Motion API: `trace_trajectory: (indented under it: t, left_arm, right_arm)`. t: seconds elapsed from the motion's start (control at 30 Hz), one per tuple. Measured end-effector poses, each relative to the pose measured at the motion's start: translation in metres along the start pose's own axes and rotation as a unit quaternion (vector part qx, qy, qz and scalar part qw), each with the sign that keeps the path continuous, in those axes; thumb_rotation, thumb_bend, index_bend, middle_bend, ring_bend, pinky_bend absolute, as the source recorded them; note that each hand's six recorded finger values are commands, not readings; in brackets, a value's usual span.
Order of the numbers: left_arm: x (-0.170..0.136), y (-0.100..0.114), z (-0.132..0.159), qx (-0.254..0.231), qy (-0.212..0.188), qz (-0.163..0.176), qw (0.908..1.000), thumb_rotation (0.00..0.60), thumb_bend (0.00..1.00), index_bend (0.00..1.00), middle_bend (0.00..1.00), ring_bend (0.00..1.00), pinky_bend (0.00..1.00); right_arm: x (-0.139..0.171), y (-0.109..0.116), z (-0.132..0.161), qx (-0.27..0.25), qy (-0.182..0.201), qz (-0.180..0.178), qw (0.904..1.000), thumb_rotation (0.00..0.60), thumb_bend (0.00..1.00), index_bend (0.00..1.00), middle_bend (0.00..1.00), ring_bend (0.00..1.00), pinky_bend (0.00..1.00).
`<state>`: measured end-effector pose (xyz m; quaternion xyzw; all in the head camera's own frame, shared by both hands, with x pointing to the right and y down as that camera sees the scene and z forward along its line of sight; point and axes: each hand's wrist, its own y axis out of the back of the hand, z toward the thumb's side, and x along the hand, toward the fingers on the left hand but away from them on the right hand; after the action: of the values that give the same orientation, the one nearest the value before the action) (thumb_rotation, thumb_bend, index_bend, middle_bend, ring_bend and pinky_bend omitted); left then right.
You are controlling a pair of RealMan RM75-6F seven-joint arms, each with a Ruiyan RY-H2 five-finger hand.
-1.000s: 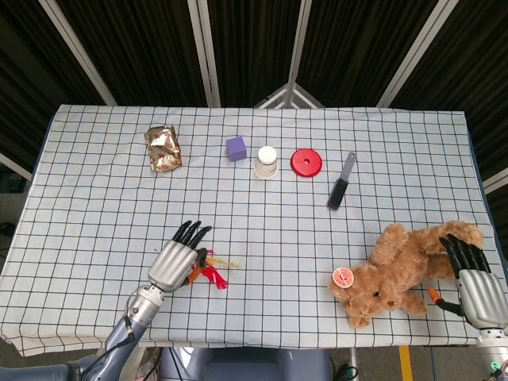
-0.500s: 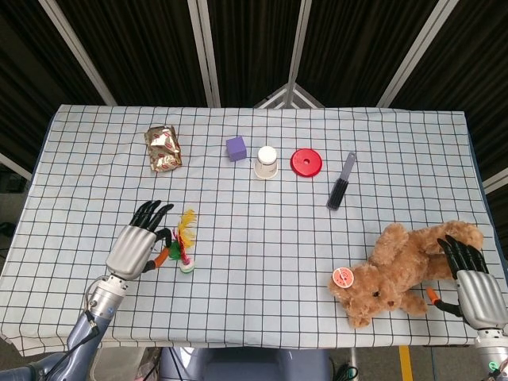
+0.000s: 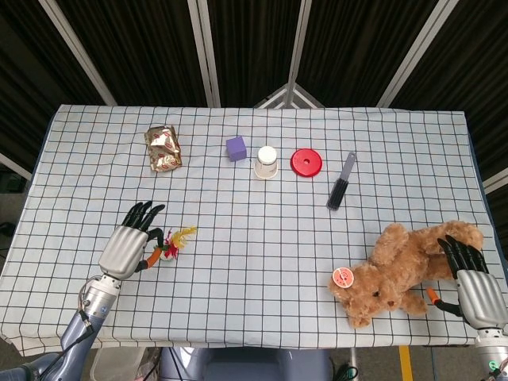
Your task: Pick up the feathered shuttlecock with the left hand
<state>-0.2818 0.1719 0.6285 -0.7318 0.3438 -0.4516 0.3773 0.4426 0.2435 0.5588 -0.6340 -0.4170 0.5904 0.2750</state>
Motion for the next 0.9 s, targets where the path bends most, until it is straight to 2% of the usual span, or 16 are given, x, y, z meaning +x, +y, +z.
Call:
trace_trajectory:
  t: [0.4,0.57,0.67,0.77,0.83,0.9]
  left_arm:
    - [-0.001,-0.004,-0.004,-0.001,0.006,-0.007,1.0000,0.600,0.61,0.58,0.09,0.00,0.00]
    - [-0.004,-0.007,-0.007,-0.003,0.008,-0.012,0.9999,0.600,0.51,0.52,0.06,0.00,0.00]
    - [-0.006,-0.007,-0.008,-0.006,0.008,-0.015,0.9998,0.600,0.40,0.44,0.03,0.00,0.00]
    - [-0.010,-0.006,-0.008,-0.013,0.008,-0.016,0.9998,0.600,0.28,0.26,0.00,0.00,0.00]
    - [-0.014,-0.002,-0.007,-0.019,0.007,-0.013,0.9997,0.600,0.25,0.17,0.00,0.00,0.00]
    - [-0.019,0.004,-0.008,-0.025,0.006,-0.006,0.9996,0.600,0.23,0.12,0.00,0.00,0.00]
  right_arm:
    - [0.000,0.000,0.000,-0.001,-0.001,0.002,1.0000,0.600,0.34,0.00,0.00,0.00,0.00]
    - [0.000,-0.001,0.000,-0.001,-0.001,0.002,1.0000,0.600,0.34,0.00,0.00,0.00,0.00]
    - [0.000,-0.001,0.000,-0.001,-0.002,0.002,1.0000,0.600,0.34,0.00,0.00,0.00,0.00]
    - [0.000,-0.001,-0.001,-0.002,-0.003,0.003,1.0000,0.600,0.34,0.00,0.00,0.00,0.00]
    - [0.000,0.000,-0.001,-0.003,-0.004,0.003,1.0000,0.600,0.34,0.00,0.00,0.00,0.00]
    - [0.000,0.000,-0.002,-0.003,-0.004,0.002,1.0000,0.600,0.34,0.00,0.00,0.00,0.00]
